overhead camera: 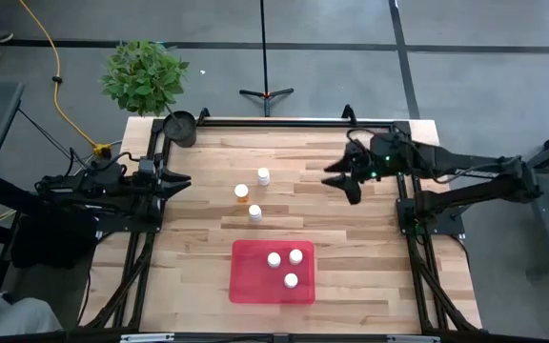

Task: Pick and place pill bottles into a basket
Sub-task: Put the orange pill bottle into the bin

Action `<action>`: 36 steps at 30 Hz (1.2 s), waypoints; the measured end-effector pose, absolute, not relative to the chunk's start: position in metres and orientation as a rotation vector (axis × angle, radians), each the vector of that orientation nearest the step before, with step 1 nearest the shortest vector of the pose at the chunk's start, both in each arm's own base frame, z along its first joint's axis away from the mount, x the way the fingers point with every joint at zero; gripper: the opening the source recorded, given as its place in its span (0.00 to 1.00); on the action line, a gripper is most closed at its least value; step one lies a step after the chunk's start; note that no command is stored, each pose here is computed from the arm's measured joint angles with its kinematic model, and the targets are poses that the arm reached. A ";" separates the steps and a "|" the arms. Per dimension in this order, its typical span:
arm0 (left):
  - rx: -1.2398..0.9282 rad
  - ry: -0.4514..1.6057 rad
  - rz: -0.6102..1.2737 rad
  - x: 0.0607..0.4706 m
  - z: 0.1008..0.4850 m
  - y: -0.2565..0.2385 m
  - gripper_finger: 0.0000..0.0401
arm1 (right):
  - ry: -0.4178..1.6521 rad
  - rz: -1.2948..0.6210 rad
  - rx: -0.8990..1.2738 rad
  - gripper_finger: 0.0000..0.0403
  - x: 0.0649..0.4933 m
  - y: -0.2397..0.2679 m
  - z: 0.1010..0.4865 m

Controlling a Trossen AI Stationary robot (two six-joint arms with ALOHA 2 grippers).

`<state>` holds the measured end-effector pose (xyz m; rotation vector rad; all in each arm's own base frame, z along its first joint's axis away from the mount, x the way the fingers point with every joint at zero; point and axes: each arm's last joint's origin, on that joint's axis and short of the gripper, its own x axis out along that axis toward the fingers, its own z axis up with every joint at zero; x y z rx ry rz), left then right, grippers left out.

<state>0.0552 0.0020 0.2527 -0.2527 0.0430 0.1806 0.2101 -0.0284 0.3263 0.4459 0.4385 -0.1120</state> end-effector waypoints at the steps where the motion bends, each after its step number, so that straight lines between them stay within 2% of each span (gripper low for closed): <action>1: -0.252 0.042 0.186 0.055 0.253 0.002 0.28 | 0.465 -0.101 0.462 0.49 0.208 -0.028 0.318; 9: -0.236 0.027 0.306 0.054 0.253 0.006 0.28 | 0.715 0.020 0.569 0.49 0.195 -0.020 0.252; 14: -0.254 -0.002 0.323 0.056 0.256 0.006 0.28 | 0.633 0.090 0.626 0.49 0.177 -0.016 0.239; 20: -0.246 0.022 0.332 0.068 0.258 0.005 0.28 | 0.525 0.059 0.629 0.49 0.144 -0.012 0.236; 25: -0.200 0.076 0.341 0.088 0.257 0.003 0.28 | 0.464 -0.018 0.567 0.49 0.122 -0.012 0.241; 31: -0.187 0.114 0.344 0.113 0.256 0.000 0.28 | 0.286 -0.137 0.480 0.49 0.093 -0.012 0.254; 36: -0.185 0.123 0.344 0.126 0.254 -0.002 0.28 | 0.286 -0.169 0.495 0.49 0.072 -0.010 0.250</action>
